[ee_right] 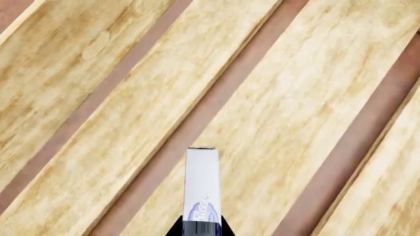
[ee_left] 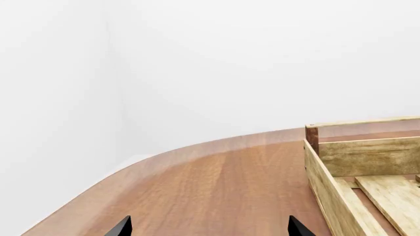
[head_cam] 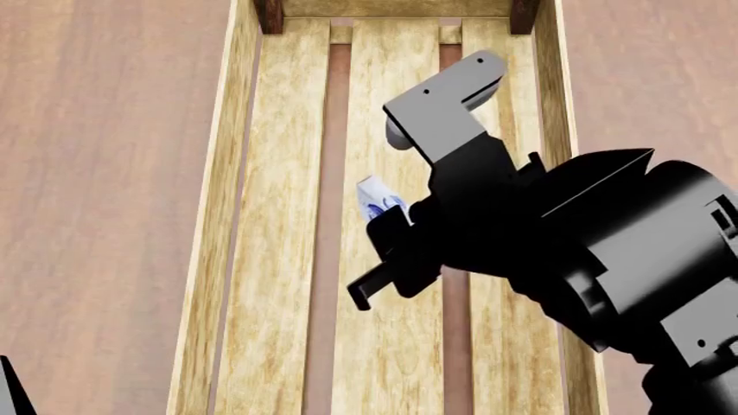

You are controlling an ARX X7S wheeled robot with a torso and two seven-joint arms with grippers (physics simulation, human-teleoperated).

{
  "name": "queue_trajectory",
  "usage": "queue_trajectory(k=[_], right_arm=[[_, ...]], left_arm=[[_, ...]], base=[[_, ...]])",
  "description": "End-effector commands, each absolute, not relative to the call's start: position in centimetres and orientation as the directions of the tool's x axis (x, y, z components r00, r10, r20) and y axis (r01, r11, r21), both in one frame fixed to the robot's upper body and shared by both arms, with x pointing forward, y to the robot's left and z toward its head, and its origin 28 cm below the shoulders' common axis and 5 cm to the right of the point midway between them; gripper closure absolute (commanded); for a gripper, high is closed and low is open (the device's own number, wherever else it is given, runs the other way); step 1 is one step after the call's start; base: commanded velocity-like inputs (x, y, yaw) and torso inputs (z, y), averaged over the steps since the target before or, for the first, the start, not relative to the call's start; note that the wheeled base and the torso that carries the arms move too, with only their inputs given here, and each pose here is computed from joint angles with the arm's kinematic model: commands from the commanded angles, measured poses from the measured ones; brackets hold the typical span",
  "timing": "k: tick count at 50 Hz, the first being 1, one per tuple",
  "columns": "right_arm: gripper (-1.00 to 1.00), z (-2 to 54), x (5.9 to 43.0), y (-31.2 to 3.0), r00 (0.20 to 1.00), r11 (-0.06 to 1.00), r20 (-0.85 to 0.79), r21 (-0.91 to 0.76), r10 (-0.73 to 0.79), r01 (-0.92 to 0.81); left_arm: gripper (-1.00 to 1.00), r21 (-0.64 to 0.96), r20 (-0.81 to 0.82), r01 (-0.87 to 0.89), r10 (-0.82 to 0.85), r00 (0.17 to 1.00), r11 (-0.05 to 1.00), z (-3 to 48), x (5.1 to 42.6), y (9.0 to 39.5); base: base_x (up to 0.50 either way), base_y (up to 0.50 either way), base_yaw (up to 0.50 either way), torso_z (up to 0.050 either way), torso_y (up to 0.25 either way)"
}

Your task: Pick up the cream cheese and put it in the tray.

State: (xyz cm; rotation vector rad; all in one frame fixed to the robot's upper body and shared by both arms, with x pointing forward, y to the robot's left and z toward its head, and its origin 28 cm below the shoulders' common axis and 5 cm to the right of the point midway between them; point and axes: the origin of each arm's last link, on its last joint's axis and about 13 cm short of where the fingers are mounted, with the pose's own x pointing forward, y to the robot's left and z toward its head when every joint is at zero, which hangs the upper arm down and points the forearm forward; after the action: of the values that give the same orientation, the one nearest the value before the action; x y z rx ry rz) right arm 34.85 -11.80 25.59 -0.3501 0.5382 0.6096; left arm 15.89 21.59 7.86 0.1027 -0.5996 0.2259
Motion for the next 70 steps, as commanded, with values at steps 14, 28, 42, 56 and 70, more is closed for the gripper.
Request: queue_trajectory(k=[14, 28, 42, 56, 70], right_arm=[[1.00, 24.9, 35.3, -11.2, 0.679, 0.754, -0.588, -0.168, 0.440, -0.635], [1.00, 24.7, 35.5, -11.0, 0.675, 0.749, -0.598, -0.178, 0.432, -0.638], [1.00, 24.4, 35.5, -10.8, 0.673, 0.747, -0.609, -0.191, 0.419, -0.637], [1.00, 23.9, 35.7, -10.5, 0.667, 0.737, -0.618, -0.201, 0.416, -0.646], [1.00, 23.4, 36.0, -10.4, 0.668, 0.740, -0.631, -0.215, 0.393, -0.638]], left_arm=[[-1.00, 0.029, 0.568, -0.242, 0.183, 0.802, 0.970, 7.8, 15.9, 21.6], [-1.00, 0.030, 0.569, -0.243, 0.183, 0.802, 0.970, 7.7, 16.0, 21.7], [-1.00, 0.029, 0.568, -0.245, 0.186, 0.802, 0.969, 7.8, 16.0, 21.7], [-1.00, 0.027, 0.566, -0.249, 0.190, 0.802, 0.968, 7.7, 16.0, 21.7], [-1.00, 0.028, 0.566, -0.247, 0.188, 0.803, 0.969, 7.7, 16.0, 21.6]], base=[[0.00, 0.00, 0.00, 0.000, 0.000], [0.00, 0.00, 0.00, 0.000, 0.001], [0.00, 0.00, 0.00, 0.000, 0.000], [0.00, 0.00, 0.00, 0.000, 0.001], [0.00, 0.00, 0.00, 0.000, 0.000]])
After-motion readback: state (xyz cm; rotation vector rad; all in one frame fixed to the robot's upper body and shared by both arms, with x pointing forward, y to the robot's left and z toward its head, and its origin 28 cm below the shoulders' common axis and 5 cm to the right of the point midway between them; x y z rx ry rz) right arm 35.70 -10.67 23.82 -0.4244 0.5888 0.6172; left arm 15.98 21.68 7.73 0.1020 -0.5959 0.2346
